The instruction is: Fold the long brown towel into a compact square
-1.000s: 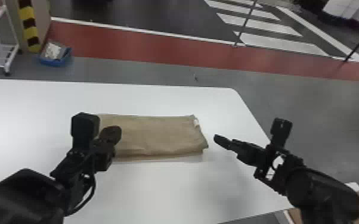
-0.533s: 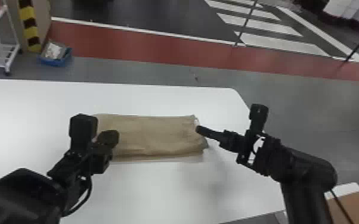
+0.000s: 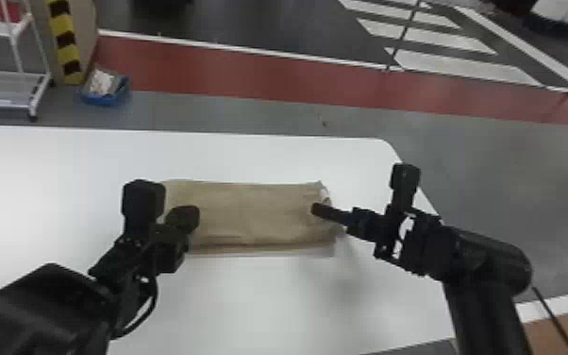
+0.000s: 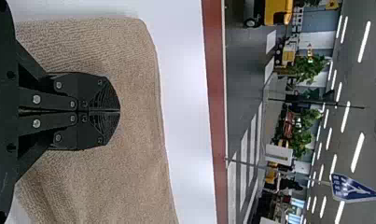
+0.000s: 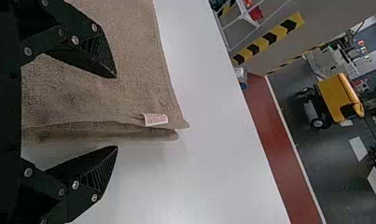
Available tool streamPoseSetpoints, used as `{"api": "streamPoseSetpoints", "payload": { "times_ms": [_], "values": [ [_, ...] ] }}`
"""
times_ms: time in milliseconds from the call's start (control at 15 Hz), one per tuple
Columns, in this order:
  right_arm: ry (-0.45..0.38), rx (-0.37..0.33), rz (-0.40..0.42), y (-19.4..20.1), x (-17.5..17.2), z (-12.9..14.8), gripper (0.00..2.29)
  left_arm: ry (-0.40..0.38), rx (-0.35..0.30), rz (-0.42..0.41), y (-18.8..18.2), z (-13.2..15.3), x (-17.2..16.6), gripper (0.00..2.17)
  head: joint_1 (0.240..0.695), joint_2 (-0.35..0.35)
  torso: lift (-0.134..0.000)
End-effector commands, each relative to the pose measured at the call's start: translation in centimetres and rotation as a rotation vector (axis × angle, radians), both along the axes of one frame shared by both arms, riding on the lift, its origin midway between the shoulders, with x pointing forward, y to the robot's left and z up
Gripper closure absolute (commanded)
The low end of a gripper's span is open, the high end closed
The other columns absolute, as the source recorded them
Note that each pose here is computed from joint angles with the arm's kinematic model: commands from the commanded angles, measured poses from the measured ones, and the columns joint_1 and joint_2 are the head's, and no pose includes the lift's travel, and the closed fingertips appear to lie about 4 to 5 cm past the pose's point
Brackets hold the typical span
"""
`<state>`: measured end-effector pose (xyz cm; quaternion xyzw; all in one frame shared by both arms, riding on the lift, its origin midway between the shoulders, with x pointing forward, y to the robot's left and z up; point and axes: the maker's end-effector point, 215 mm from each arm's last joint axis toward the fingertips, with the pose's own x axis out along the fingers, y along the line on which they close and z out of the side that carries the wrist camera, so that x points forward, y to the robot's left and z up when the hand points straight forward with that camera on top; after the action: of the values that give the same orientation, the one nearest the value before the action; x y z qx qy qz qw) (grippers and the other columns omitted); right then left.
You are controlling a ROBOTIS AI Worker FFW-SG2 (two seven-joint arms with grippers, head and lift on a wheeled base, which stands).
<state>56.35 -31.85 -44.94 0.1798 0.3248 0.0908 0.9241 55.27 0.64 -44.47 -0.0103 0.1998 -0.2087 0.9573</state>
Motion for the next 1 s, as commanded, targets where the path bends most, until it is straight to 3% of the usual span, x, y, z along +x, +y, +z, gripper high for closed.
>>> {"api": "streamPoseSetpoints", "payload": {
  "times_ms": [0,333,467,533,933],
  "values": [
    [0.012,-0.002,-0.001,0.0,0.3,-0.4,0.41,0.002,-0.003,0.000,0.2,-0.1,-0.2,2.06,0.695,-0.297,-0.120],
    [0.015,0.016,0.039,1.8,0.6,-0.9,0.67,0.007,-0.006,0.003,0.6,-0.2,-0.1,2.06,0.695,-0.290,-0.120],
    [0.013,0.030,0.054,2.2,0.4,-0.8,1.20,0.006,-0.008,0.007,0.8,-0.1,0.1,2.06,0.695,-0.282,-0.120],
    [0.001,0.047,0.061,2.5,0.3,-0.3,1.30,0.006,-0.008,0.007,0.8,-0.1,0.1,2.06,0.695,-0.273,-0.120],
    [-0.145,0.141,0.088,4.6,0.9,5.9,1.30,0.033,-0.001,0.000,1.0,-1.0,-0.2,2.06,0.695,-0.257,-0.120]
  ]
}}
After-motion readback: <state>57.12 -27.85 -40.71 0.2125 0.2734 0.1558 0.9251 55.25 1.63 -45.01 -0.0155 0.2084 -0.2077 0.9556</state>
